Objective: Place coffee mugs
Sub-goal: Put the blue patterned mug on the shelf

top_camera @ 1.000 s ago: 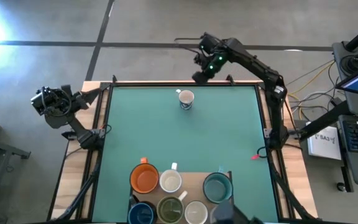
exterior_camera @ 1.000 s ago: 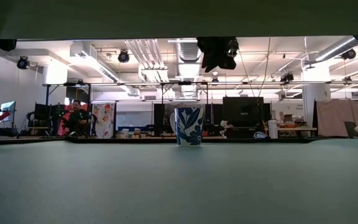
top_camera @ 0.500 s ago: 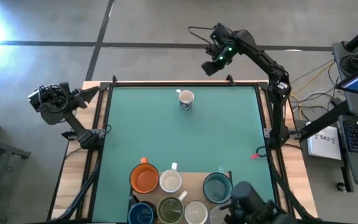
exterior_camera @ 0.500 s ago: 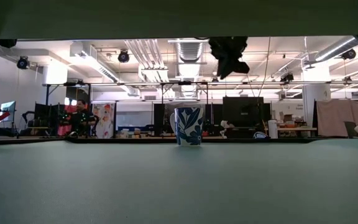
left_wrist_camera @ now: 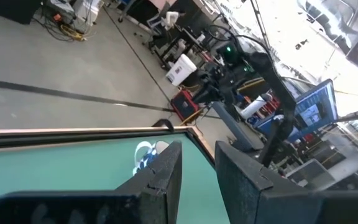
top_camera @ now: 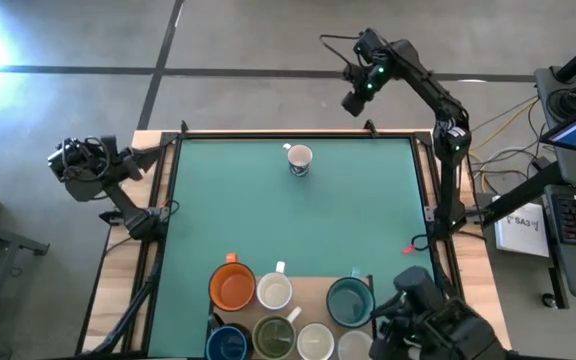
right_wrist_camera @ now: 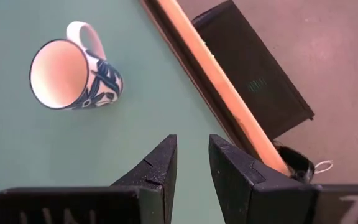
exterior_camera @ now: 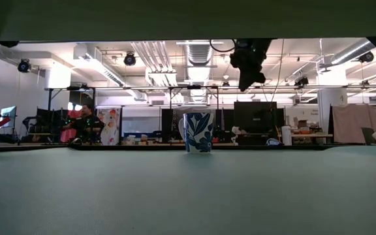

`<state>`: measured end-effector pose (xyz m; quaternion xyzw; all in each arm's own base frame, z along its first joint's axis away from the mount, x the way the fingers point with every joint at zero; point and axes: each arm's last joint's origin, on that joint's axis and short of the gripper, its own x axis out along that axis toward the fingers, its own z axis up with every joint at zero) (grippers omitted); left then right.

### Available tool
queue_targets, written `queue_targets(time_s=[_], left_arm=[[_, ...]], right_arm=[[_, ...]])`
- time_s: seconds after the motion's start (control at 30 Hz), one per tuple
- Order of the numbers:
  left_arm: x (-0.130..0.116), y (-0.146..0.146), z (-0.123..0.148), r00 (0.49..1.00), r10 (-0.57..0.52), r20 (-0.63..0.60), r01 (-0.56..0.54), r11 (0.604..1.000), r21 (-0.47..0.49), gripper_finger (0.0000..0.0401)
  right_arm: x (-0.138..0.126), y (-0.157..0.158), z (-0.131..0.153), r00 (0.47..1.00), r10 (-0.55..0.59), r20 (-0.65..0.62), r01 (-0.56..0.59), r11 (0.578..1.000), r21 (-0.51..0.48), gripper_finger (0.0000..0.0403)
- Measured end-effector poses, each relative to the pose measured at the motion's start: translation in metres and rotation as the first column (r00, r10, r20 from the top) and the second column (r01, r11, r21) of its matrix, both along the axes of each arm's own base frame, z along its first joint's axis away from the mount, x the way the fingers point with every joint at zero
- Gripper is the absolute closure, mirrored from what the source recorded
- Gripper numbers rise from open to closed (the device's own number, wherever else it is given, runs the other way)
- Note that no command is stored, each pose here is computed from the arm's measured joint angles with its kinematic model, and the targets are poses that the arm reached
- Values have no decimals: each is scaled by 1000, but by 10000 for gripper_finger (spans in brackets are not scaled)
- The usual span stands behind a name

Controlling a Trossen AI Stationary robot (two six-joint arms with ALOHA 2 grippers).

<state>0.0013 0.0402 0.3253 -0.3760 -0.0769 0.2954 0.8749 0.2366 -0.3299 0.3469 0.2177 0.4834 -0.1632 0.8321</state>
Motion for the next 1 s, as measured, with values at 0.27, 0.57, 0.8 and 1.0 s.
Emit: queue_targets(time_s=[0.27, 0.57, 0.8, 1.0], left_arm=[[26, -27, 6, 999, 42, -23, -40, 997, 72, 322], [61, -56, 27, 989, 120, -87, -107, 984, 141, 322], [96, -51, 37, 940, 135, -314, -120, 991, 67, 322], [130, -15, 46, 807, 15, -590, -17, 1000, 3, 322]], right_arm=[[-7, -5, 0, 1000, -23, 7, 23, 1000, 7, 321], [-6, -5, 0, 1000, -4, 25, 3, 1000, 8, 321], [-6, -5, 1, 1000, 3, 26, -3, 1000, 2, 321], [-6, -5, 0, 1000, 10, 25, -10, 1000, -1, 321]])
